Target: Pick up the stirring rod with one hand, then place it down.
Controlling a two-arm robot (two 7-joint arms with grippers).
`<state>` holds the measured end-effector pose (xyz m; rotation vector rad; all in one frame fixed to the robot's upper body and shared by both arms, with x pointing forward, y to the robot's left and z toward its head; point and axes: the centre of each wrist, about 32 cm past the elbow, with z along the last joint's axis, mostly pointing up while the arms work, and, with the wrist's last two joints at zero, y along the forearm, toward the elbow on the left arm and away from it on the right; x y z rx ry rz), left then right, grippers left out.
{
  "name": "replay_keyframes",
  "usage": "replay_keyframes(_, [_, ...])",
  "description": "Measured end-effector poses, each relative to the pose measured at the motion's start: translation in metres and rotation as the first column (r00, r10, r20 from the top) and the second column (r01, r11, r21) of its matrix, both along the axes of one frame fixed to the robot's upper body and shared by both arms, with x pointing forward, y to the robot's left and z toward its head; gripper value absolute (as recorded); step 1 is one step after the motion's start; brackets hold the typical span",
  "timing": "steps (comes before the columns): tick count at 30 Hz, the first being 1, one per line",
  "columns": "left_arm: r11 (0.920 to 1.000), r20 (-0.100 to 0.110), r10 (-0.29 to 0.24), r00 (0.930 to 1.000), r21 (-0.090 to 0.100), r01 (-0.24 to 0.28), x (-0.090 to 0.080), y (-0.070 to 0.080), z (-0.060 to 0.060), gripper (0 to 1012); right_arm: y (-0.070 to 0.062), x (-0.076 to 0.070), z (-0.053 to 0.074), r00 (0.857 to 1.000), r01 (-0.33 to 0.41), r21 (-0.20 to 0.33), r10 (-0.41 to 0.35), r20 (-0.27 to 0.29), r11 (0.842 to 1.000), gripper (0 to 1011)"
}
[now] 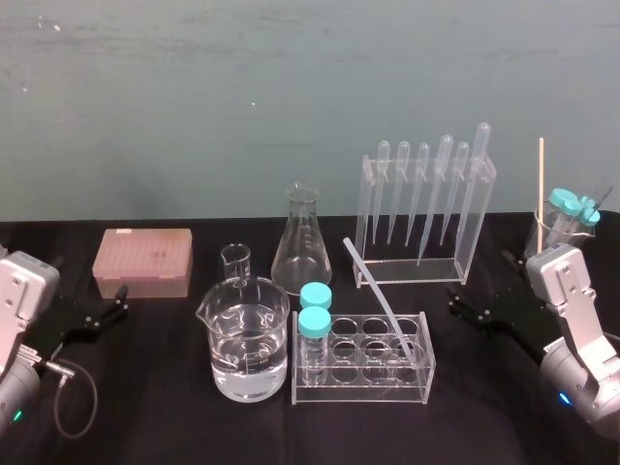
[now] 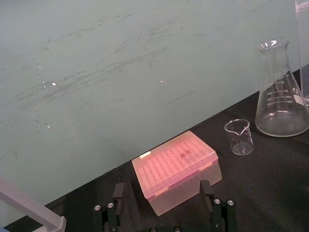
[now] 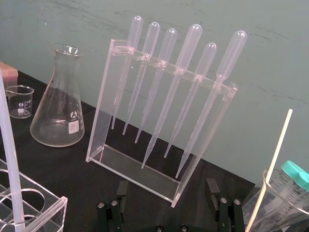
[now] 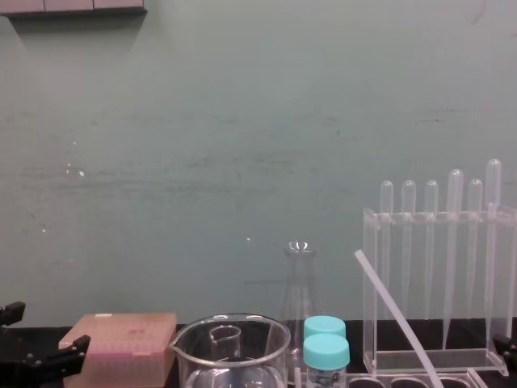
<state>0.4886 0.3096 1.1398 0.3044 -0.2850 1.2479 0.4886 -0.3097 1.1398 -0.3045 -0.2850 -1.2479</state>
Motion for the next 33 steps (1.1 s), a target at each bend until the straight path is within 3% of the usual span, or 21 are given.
replay_keyframes(33, [1.0, 0.0, 0.0, 1.0, 0.0, 0.0, 0.0, 0.0, 0.0, 1000, 0.0, 0.0, 0.0, 1.0, 0.0, 0.0, 0.0, 0.0, 1.0, 1003])
